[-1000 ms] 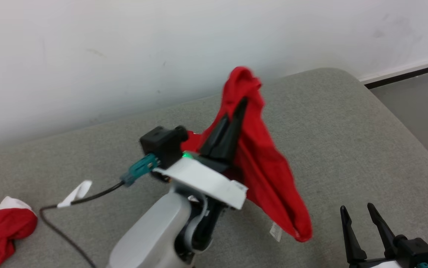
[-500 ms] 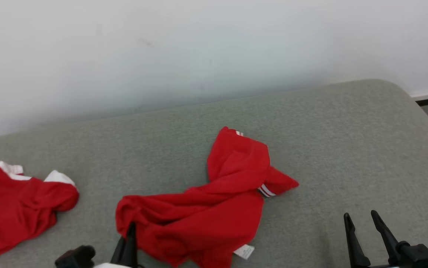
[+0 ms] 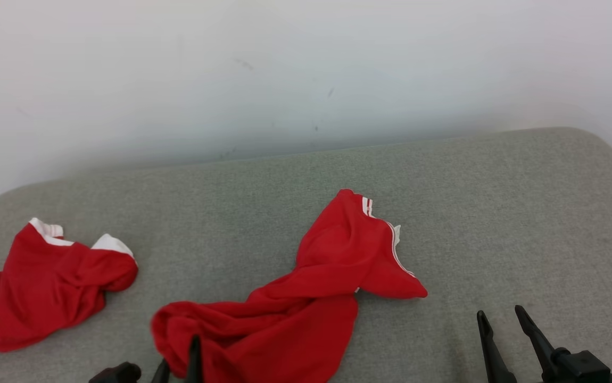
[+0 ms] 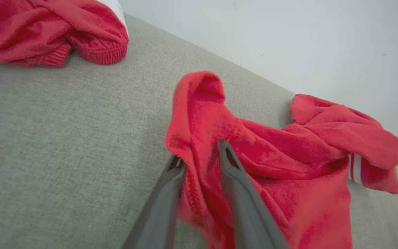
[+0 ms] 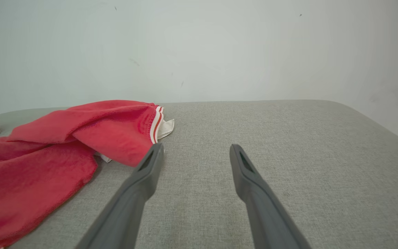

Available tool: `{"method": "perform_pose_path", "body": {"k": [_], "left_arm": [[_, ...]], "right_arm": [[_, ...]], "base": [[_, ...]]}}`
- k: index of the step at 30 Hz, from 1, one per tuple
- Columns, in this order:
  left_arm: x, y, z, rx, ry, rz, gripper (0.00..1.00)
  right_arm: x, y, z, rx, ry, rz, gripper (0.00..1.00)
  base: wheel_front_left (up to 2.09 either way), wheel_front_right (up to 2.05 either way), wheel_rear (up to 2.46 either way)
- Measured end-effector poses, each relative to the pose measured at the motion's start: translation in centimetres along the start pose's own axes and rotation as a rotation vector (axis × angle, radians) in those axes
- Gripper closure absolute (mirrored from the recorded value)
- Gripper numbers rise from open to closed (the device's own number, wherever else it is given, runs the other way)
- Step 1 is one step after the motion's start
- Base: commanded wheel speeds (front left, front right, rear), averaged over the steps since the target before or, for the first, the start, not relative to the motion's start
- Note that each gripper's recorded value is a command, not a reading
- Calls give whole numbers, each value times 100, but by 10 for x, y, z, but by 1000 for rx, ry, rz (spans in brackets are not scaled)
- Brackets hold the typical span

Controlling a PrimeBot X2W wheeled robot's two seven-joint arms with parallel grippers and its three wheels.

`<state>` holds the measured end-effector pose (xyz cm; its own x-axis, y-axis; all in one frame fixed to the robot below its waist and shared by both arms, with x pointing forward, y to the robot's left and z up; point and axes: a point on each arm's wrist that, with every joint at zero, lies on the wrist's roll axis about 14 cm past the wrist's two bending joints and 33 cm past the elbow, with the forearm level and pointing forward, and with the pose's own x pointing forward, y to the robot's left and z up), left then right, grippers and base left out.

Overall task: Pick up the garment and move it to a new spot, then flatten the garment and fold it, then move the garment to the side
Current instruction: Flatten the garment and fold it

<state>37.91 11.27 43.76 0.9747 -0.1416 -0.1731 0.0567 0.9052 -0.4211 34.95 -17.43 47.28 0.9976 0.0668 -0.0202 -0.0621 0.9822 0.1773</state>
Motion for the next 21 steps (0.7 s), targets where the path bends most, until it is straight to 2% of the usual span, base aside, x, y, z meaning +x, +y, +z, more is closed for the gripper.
{"method": "perform_pose_path", "body": {"k": [9, 12, 14, 21], "left_arm": [[-7, 11, -7, 146, 68, 4, 0], [-16, 16, -11, 256, 129, 3, 0], [-18, 16, -4, 287, 135, 10, 0], [-18, -23, 51, 346, 1, -63, 0]], "right_arm": [[-9, -14, -3, 12, 7, -49, 0], [-11, -15, -4, 13, 10, -56, 0], [-11, -16, -4, 14, 9, -59, 0], [-13, -19, -3, 16, 5, -71, 0]], "base": [[0, 0, 0], [0, 0, 0], [0, 0, 0], [0, 0, 0]]}}
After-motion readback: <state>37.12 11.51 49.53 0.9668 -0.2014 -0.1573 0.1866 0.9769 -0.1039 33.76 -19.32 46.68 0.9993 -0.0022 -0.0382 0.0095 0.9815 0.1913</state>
